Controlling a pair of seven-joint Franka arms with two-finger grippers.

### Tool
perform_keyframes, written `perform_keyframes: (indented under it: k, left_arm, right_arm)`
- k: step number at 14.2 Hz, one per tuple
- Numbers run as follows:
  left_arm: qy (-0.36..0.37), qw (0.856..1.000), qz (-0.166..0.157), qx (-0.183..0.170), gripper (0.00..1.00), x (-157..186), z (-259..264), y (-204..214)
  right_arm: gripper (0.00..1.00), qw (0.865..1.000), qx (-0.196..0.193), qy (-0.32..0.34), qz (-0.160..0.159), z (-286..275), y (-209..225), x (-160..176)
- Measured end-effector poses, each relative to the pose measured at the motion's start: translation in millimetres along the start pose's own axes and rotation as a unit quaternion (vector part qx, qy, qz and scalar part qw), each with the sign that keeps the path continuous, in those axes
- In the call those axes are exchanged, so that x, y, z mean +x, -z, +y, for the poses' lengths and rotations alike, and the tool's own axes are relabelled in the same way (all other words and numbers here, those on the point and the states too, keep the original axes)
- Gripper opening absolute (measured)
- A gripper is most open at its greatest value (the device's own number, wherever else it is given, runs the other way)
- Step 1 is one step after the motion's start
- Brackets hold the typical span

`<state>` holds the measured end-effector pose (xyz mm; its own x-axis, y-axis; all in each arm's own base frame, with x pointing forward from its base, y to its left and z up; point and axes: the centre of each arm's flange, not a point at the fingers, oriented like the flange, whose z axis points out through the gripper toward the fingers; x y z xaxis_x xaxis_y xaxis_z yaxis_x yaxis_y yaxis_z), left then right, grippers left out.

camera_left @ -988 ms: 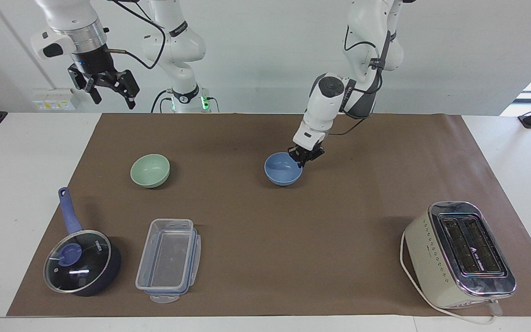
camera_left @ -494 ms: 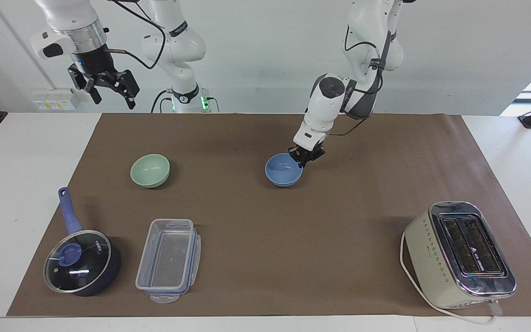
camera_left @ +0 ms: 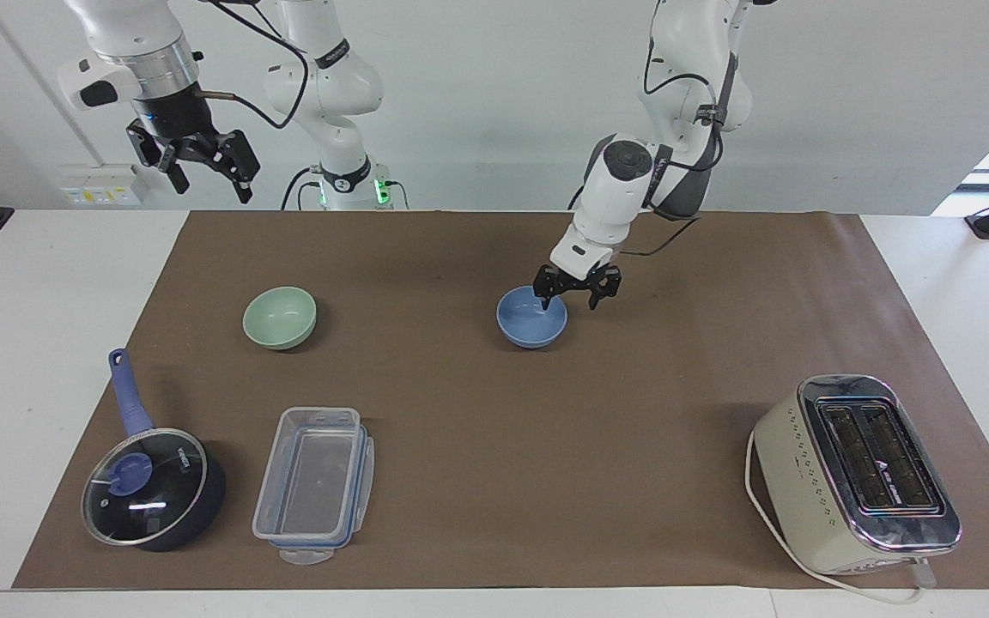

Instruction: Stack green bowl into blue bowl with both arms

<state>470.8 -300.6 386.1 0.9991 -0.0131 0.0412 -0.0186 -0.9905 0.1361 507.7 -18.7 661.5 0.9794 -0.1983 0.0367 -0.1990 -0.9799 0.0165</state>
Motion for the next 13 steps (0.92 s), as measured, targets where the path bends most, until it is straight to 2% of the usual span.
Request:
perform_keyframes:
  k: [4, 7, 9, 13]
  left_arm:
    - [-0.05, 0.999, 0.015, 0.005, 1.0, 33, -60, 77]
    - [-0.083, 0.996, 0.014, 0.008, 1.0, 53, -117, 138]
    - [-0.106, 0.994, 0.022, 0.02, 1.0, 68, -151, 176]
    - [-0.127, 0.99, 0.044, 0.041, 1.0, 81, -195, 237]
  right_arm:
    - [1.0, 1.0, 0.0, 0.0, -0.001, 0, 0, 0]
    - [1.0, 1.0, -0.001, -0.001, -0.006, 2, -1, -1]
    - [1.0, 1.0, -0.001, -0.004, -0.011, 6, -1, -2]
    - [1.0, 0.999, -0.001, 0.049, -0.01, 24, -13, 3]
